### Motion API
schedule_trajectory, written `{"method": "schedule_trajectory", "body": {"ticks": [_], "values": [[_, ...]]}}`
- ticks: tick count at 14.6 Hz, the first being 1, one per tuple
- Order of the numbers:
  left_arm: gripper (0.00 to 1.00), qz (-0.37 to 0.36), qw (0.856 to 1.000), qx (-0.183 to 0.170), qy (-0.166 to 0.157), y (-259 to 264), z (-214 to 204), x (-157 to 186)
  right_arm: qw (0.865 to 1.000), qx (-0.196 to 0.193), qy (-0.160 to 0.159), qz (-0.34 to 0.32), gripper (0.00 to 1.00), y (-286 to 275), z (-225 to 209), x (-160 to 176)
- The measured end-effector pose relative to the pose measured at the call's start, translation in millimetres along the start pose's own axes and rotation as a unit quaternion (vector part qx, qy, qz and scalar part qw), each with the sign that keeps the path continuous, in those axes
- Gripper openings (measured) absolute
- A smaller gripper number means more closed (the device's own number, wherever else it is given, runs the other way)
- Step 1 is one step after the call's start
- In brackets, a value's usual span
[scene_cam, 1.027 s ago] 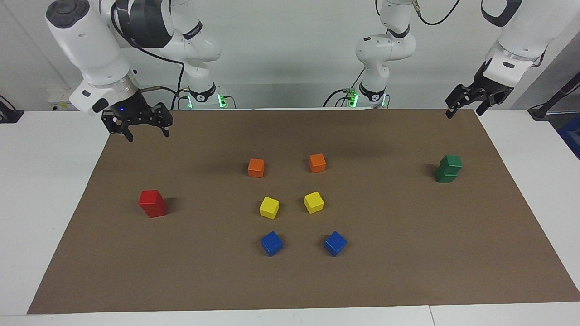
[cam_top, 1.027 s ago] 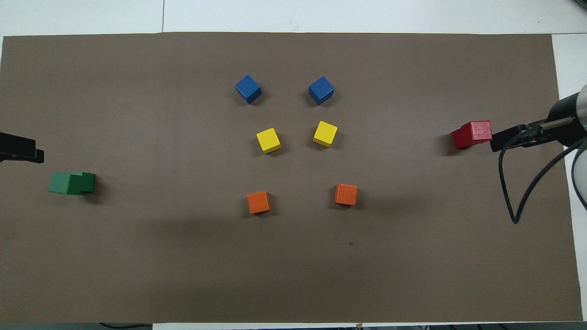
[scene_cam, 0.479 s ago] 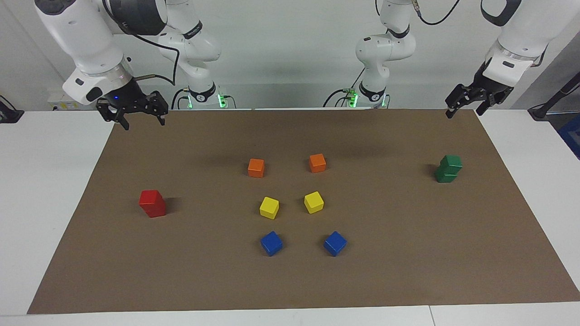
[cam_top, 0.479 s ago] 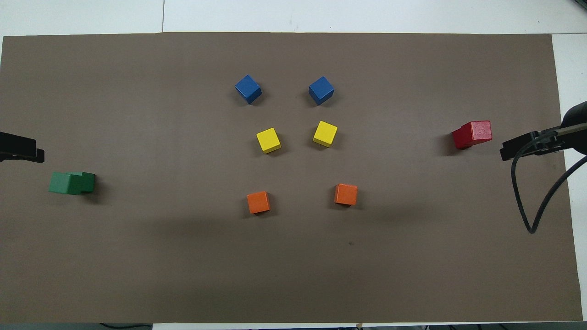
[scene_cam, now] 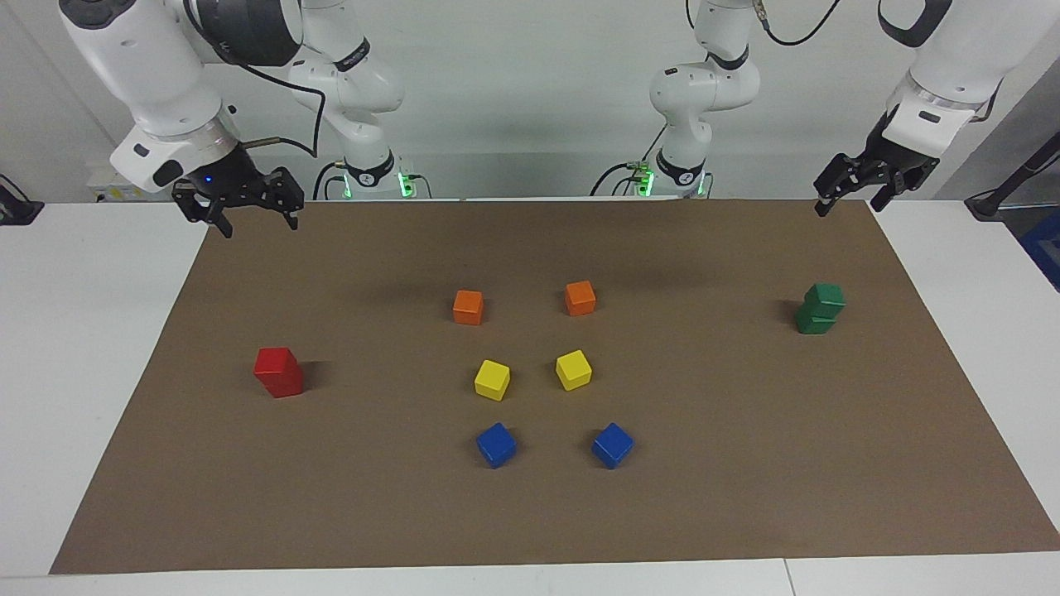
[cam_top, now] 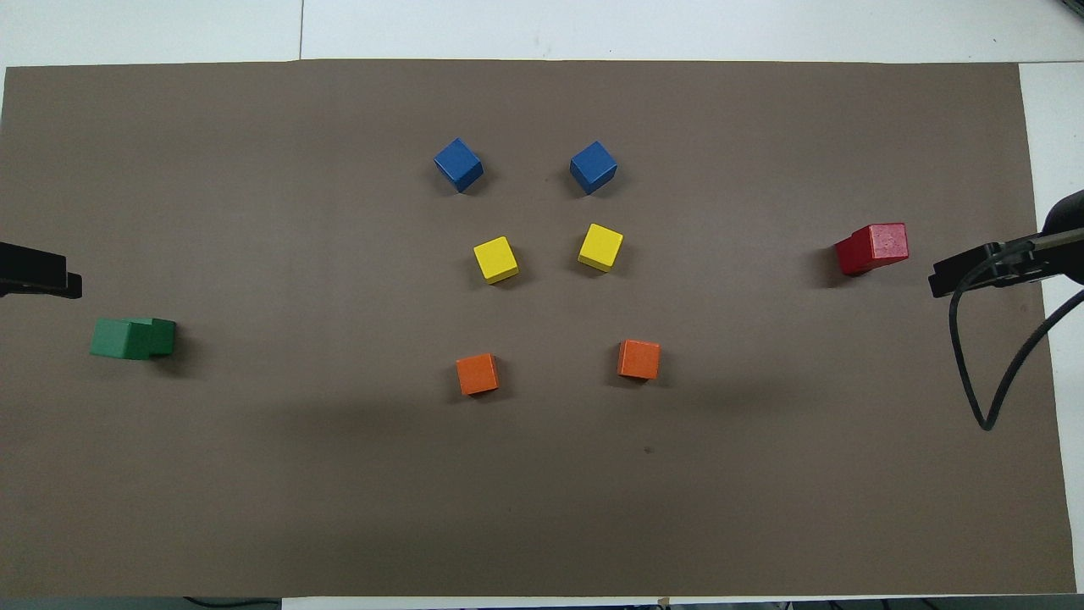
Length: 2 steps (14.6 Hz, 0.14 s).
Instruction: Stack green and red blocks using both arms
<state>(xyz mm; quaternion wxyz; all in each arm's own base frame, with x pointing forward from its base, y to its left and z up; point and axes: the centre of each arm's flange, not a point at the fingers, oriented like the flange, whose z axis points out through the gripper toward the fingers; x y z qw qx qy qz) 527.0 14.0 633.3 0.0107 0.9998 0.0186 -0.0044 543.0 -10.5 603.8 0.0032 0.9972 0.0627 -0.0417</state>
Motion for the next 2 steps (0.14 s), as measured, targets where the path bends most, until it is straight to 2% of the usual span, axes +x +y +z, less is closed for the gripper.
{"method": "schedule_trajectory", "body": {"ticks": [2], "values": [[1.0, 0.0, 1.0, 0.0, 0.001, 0.2, -0.3, -0.1, 1.0, -0.001, -0.002, 0.0, 1.0, 0.3, 0.4, -0.4]]}}
